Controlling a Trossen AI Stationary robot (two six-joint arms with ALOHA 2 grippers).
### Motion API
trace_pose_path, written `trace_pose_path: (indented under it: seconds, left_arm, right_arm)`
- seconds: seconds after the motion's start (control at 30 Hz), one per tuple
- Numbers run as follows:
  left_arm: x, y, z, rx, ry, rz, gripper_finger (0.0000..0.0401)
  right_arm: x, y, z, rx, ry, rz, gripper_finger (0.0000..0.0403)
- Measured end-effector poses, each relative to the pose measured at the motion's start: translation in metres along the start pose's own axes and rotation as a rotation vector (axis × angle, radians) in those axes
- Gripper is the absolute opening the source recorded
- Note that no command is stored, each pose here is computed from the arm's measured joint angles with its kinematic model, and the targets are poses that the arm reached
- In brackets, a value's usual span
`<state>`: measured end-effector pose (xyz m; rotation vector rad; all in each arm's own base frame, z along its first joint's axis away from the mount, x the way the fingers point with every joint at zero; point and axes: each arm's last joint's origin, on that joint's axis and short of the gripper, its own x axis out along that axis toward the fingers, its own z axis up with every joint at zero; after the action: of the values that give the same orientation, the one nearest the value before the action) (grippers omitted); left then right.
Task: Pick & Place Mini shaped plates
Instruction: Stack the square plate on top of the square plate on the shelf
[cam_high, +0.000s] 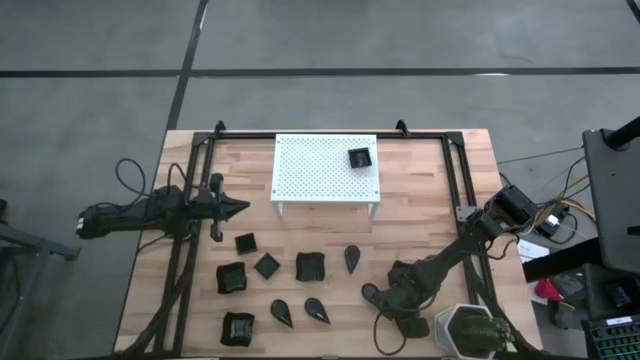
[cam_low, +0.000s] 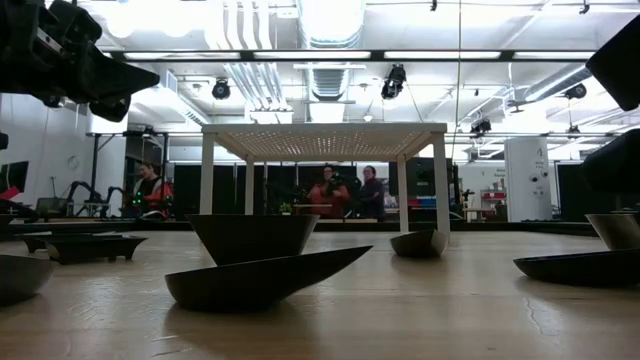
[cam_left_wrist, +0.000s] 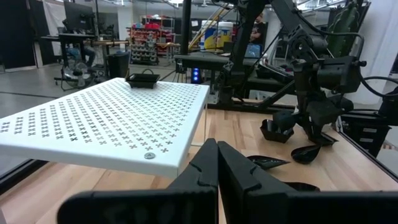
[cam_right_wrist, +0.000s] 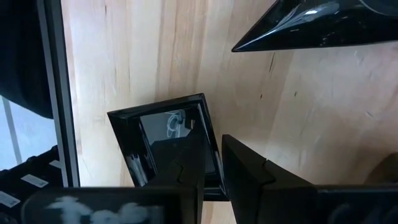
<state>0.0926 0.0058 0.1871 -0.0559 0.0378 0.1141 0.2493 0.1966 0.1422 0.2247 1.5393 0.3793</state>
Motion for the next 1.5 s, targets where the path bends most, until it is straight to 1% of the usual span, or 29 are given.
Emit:
trace_pose_path:
  seconds: [1.5]
  left_arm:
    - [0.0000, 0.0000, 0.0000, 0.000, 0.000, -0.001, 0.0000]
  right_arm:
    - [0.0026, 0.0018, -0.0026, -0.012, 0.001, 0.003, 0.0051]
